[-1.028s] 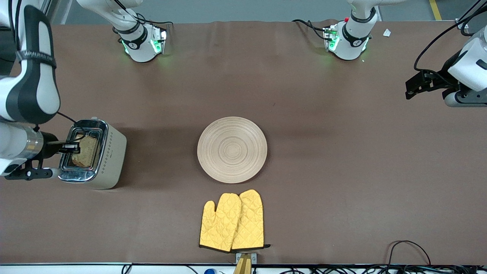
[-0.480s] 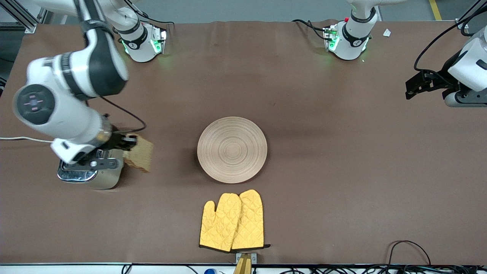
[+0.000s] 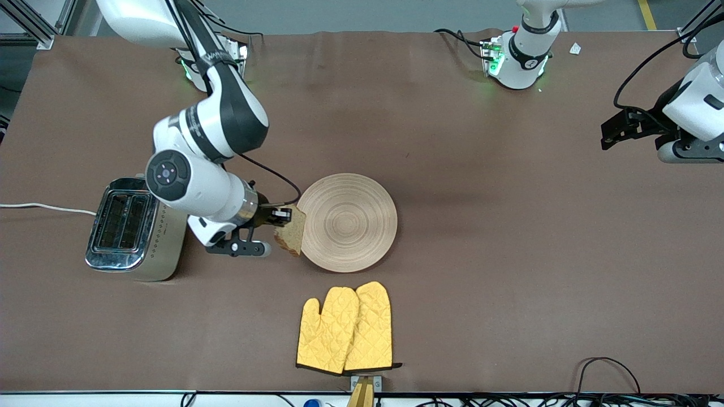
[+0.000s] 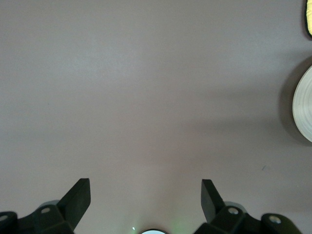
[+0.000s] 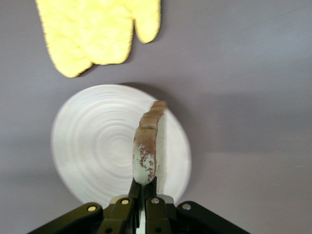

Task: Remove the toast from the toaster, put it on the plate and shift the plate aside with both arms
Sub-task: 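Lift the toast out of the toaster with the right gripper toward the plate, then lower the toast onto the wooden plate and open the right gripper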

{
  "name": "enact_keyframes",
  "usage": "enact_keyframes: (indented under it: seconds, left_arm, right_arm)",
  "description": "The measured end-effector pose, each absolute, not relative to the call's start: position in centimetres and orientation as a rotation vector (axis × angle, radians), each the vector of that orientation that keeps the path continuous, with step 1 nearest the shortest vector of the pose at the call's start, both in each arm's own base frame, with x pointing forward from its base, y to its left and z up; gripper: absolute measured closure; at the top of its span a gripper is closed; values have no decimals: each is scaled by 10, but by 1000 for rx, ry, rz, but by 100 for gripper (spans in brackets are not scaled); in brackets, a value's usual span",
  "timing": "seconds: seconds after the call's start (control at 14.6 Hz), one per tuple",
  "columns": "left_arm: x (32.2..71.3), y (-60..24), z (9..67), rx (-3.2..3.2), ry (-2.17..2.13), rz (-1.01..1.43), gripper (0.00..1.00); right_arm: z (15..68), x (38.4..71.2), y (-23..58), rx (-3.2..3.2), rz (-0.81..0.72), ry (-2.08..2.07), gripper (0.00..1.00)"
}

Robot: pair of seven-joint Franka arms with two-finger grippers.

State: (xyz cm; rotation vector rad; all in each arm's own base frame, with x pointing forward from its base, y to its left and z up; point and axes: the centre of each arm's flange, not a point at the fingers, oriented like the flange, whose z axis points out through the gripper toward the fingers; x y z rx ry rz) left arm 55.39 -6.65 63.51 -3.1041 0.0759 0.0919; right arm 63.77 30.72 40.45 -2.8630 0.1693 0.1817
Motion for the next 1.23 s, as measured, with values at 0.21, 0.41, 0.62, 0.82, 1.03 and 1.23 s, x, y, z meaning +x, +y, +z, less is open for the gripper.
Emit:
enact_keyframes:
  seconds: [0.21,0.41,0.62,0.82,1.03,1.23]
  left_arm:
    - [554,-67,635,-3104,76,93,0]
    - [554,-67,634,-3104,75,94,0]
    - [554,-67,634,-3104,76,95,0]
    - [555,-67,633,-3104,75,97,0]
    - [555,-67,633,-3104,73,99,0]
    - [556,-68,631,-3104,45,102,0]
  right_arm:
    - [359,637,324,-2666,249,278,94]
    - [311,631,350,-2455,331,320,94]
    - [264,617,357,-2335,367,234,94]
    - [234,602,351,-2351,323,156,93]
    - [225,595,356,-2448,270,68,76]
    - [225,595,348,-2641,238,-145,44]
